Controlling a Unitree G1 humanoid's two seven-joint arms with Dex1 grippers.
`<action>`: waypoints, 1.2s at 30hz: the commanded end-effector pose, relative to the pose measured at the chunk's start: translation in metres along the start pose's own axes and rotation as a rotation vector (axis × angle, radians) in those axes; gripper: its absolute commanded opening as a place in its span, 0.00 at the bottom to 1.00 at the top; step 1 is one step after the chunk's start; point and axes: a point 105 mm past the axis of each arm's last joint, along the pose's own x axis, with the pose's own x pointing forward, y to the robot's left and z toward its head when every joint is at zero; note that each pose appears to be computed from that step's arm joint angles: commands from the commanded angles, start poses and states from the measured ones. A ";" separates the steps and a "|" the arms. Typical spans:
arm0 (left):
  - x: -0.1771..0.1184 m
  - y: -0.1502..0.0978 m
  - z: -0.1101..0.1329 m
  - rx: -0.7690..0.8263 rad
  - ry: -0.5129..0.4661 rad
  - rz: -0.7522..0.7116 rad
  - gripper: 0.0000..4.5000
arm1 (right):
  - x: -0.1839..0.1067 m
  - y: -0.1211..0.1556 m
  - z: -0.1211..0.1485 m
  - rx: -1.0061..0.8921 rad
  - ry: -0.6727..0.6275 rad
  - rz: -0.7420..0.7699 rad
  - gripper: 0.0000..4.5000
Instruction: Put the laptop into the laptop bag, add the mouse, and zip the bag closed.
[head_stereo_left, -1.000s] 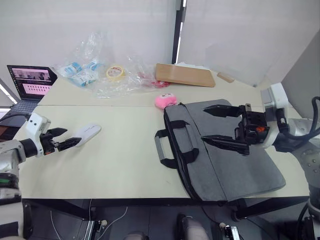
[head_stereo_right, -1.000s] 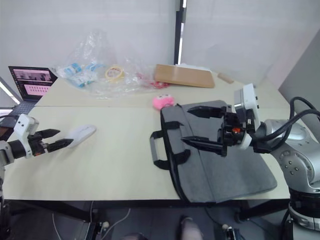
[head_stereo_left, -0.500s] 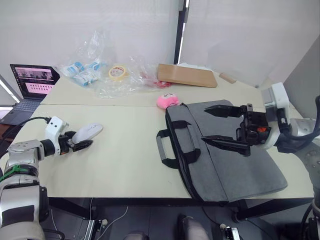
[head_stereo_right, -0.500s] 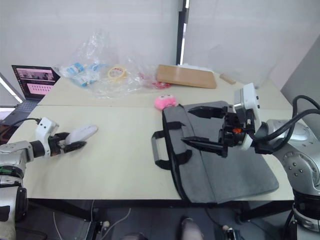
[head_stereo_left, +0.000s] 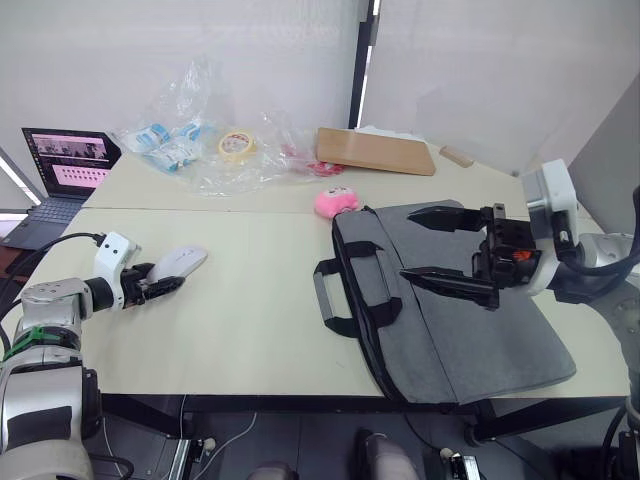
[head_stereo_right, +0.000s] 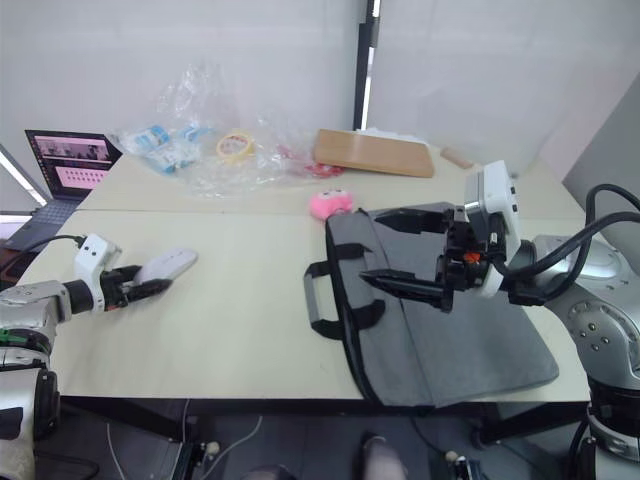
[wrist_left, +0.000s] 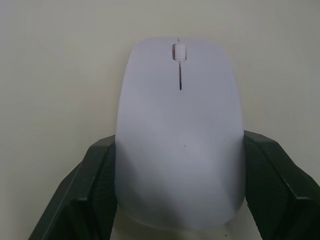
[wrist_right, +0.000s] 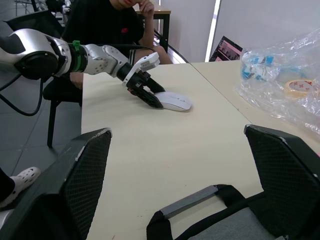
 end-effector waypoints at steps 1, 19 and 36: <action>-0.018 0.006 0.022 0.086 -0.059 -0.015 0.63 | 0.001 0.001 0.005 -0.062 0.010 -0.041 1.00; -0.045 -0.075 0.051 0.202 -0.177 -0.203 0.63 | 0.050 -0.004 -0.073 -0.195 0.332 -0.425 1.00; -0.036 -0.093 0.046 0.165 -0.181 -0.219 0.63 | 0.067 -0.011 -0.112 -0.138 0.562 -0.588 1.00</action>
